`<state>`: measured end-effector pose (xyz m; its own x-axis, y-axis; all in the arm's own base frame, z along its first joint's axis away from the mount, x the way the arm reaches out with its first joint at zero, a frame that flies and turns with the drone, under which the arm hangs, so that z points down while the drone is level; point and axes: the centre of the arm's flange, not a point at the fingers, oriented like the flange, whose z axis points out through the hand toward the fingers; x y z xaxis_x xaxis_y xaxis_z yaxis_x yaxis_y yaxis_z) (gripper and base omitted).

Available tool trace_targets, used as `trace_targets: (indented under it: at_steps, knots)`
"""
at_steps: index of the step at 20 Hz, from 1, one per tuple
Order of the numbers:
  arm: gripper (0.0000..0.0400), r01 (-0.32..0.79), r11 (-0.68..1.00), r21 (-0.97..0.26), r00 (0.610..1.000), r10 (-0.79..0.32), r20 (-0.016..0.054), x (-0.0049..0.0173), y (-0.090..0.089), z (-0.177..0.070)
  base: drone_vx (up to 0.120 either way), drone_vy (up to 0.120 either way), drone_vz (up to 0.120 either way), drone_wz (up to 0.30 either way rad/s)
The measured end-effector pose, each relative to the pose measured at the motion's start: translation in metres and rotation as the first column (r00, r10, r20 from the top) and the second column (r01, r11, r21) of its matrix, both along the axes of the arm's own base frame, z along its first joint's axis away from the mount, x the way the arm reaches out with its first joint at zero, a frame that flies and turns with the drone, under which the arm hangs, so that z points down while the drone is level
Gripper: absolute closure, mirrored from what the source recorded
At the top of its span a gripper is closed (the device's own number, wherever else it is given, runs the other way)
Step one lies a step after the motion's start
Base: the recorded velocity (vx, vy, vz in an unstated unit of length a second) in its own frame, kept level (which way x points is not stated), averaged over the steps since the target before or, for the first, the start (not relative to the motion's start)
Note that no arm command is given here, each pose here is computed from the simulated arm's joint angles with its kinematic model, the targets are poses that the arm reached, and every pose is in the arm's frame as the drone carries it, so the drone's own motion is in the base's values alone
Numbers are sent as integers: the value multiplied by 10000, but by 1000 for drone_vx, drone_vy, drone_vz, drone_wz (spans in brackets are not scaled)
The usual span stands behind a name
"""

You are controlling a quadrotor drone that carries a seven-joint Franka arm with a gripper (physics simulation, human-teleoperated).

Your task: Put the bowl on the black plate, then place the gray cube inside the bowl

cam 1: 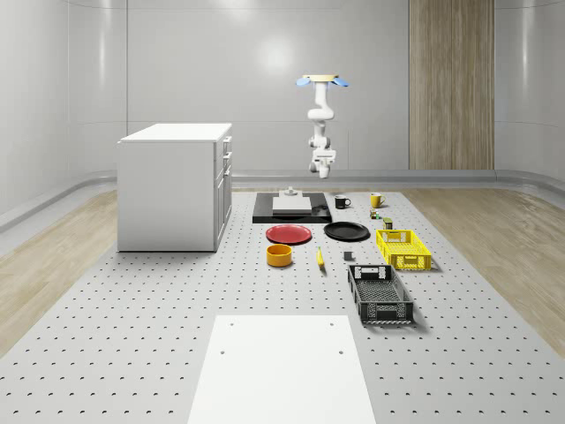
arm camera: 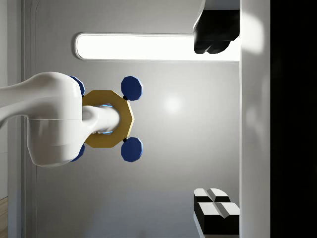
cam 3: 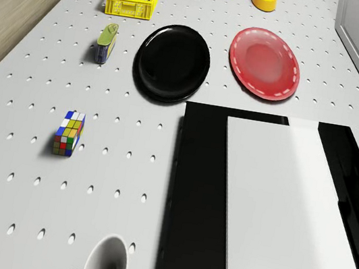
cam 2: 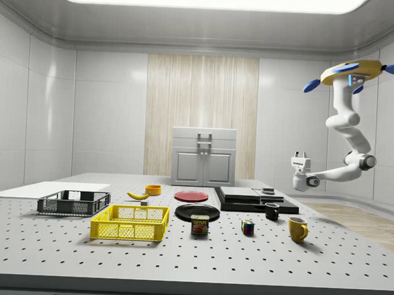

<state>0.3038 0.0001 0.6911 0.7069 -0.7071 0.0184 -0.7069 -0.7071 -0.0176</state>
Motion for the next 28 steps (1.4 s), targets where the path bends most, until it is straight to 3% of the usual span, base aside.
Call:
trace_targets:
  at_steps: [24, 28]
  knots:
    - [0, 9, 9995, -330, 9998, -3, 182, -18, 33, 2, 120, -107, 0, 0]
    - [0, 19, 9978, -655, 9998, -5, 212, -21, 65, 0, 120, -10, 0, 0]
